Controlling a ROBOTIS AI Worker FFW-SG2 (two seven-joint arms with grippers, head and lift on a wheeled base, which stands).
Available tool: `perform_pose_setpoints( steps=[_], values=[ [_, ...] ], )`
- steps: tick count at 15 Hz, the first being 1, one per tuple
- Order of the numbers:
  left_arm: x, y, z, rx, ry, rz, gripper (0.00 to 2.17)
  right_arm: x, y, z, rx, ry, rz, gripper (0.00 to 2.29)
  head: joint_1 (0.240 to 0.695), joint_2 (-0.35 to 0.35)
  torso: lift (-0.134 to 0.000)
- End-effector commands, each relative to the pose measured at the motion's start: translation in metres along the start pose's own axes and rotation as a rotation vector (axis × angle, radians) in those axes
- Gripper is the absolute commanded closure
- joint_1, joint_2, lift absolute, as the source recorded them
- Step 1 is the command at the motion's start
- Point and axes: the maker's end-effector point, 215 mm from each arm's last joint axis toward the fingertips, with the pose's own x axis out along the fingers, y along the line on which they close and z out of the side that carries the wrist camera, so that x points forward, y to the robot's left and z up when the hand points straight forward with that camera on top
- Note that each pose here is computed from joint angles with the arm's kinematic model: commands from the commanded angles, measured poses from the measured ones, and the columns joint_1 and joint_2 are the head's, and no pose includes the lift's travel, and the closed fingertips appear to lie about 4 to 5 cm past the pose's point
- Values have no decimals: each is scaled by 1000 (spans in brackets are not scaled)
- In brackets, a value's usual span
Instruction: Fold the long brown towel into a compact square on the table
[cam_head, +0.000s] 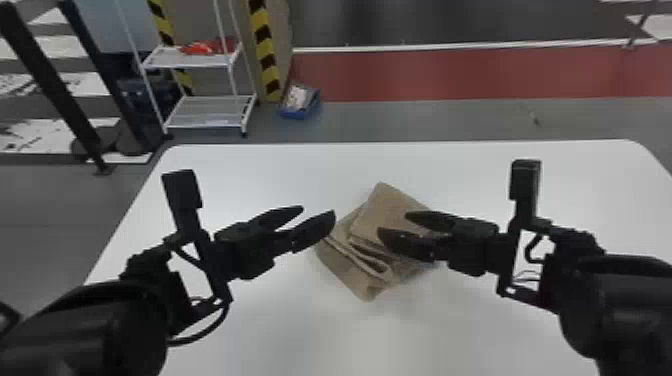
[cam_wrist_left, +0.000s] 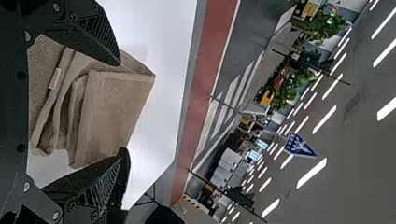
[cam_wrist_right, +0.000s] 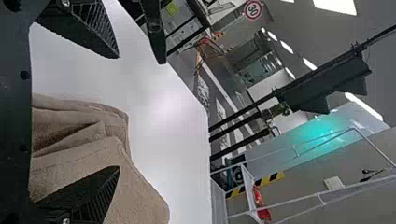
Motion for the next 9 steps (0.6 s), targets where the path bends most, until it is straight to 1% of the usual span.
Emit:
perform_pose_setpoints(
  steps=[1,4,7,9],
  values=[
    [-3,-6,-13,-33,27,-11,198,10,12,-18,3,35,19,33,695,109,-124],
    [-15,-6,-20,-28,38,-4,198,21,24,-33,17,60,50,33,695,126,-124],
    [-20,-9,-23,-32,48,-3,198,26,34,-30,8,53,80,33,695,157,-124],
    [-21,-10,-25,-35,49,-7,198,25,42,-19,11,18,109,33,695,167,-124]
  ],
)
